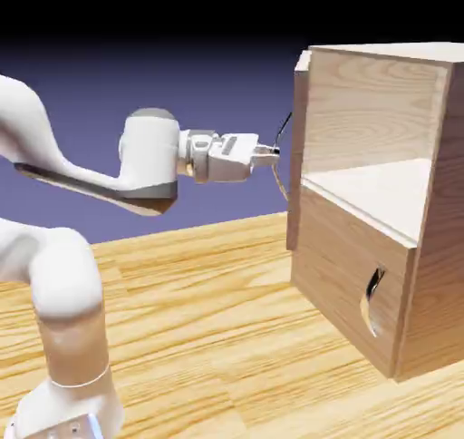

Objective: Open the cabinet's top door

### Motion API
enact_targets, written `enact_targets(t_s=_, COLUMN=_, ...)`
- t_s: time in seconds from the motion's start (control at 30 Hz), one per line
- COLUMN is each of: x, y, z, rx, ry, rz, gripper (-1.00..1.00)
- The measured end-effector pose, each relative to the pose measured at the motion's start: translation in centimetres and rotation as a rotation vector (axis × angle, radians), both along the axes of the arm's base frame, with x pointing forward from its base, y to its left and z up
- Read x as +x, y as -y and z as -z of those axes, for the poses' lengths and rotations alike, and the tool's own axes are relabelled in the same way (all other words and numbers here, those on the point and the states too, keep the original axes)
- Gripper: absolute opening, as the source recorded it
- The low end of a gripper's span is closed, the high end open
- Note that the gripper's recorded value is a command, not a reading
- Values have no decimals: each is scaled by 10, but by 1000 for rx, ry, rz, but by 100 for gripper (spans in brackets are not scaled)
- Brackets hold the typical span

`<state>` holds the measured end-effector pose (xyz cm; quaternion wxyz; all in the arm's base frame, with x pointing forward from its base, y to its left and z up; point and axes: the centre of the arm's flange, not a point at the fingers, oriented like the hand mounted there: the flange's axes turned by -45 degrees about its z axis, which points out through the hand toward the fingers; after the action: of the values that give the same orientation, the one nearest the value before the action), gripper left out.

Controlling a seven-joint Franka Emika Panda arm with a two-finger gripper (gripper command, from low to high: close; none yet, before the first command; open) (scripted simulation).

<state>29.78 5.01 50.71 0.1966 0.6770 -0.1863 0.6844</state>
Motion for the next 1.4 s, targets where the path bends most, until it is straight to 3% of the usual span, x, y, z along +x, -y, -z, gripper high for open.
enact_targets(t_s=0.6, x=-30, y=-49, z=1, rx=9, ry=-4, rz=149, gripper=-100)
enact_targets(t_s=1.4, x=-77, y=-256, z=1, rx=19, ry=0, rz=688, gripper=-100)
